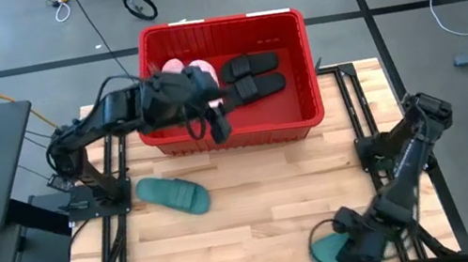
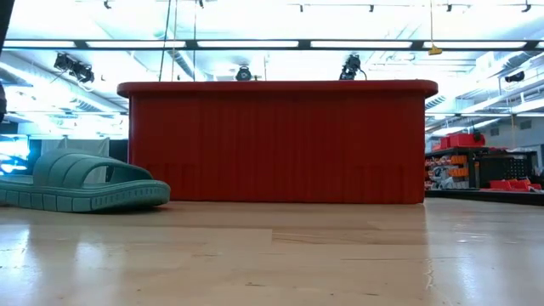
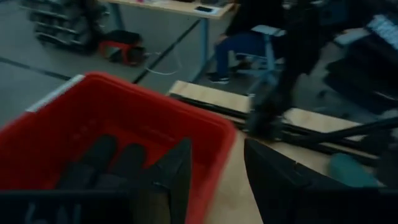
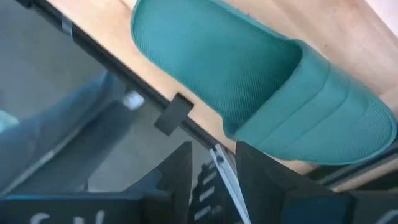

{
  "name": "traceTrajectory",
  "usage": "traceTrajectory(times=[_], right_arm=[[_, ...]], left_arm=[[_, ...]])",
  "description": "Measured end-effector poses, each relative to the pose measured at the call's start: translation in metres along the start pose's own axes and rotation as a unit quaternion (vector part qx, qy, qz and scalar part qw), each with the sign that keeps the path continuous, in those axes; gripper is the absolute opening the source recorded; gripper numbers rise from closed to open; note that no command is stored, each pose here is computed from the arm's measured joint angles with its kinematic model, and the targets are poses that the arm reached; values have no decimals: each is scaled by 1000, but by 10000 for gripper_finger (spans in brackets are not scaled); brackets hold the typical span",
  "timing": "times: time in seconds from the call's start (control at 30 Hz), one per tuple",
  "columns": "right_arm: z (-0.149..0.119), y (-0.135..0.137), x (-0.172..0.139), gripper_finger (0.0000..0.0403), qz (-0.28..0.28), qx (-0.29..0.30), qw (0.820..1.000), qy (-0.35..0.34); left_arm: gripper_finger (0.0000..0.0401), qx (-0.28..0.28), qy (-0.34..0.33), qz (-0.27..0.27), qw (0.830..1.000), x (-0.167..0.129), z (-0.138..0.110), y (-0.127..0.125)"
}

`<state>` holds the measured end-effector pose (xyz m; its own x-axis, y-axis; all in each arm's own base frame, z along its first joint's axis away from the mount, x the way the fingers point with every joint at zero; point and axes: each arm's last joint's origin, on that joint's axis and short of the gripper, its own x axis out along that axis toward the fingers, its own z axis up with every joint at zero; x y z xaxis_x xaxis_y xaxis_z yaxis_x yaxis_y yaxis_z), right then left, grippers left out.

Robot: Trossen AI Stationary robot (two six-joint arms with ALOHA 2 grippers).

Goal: Pick and place slides into bin
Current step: Put the bottom green slide into the red bin

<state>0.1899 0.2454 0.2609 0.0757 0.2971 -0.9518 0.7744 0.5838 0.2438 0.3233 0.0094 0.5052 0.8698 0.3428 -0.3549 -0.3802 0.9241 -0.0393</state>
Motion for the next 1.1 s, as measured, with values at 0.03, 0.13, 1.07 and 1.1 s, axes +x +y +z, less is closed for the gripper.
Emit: traceTrajectory(times=[0.03, 0.13, 1.07, 1.1], right_arm=[[-6, -2, 1, 128, 2, 4, 1000, -12], [-17, -6, 3, 128, 7, 17, 999, -41], [58, -17, 69, 128, 101, 59, 987, -111], [59, -15, 67, 128, 105, 54, 987, -112]], left_arm=[[152, -6, 1, -8, 1000, -2, -1, -5], [154, -16, 2, -29, 999, -7, -4, -19], [133, -22, 8, -90, 996, -25, -12, -57], [134, -22, 9, -90, 996, -25, -12, -57]])
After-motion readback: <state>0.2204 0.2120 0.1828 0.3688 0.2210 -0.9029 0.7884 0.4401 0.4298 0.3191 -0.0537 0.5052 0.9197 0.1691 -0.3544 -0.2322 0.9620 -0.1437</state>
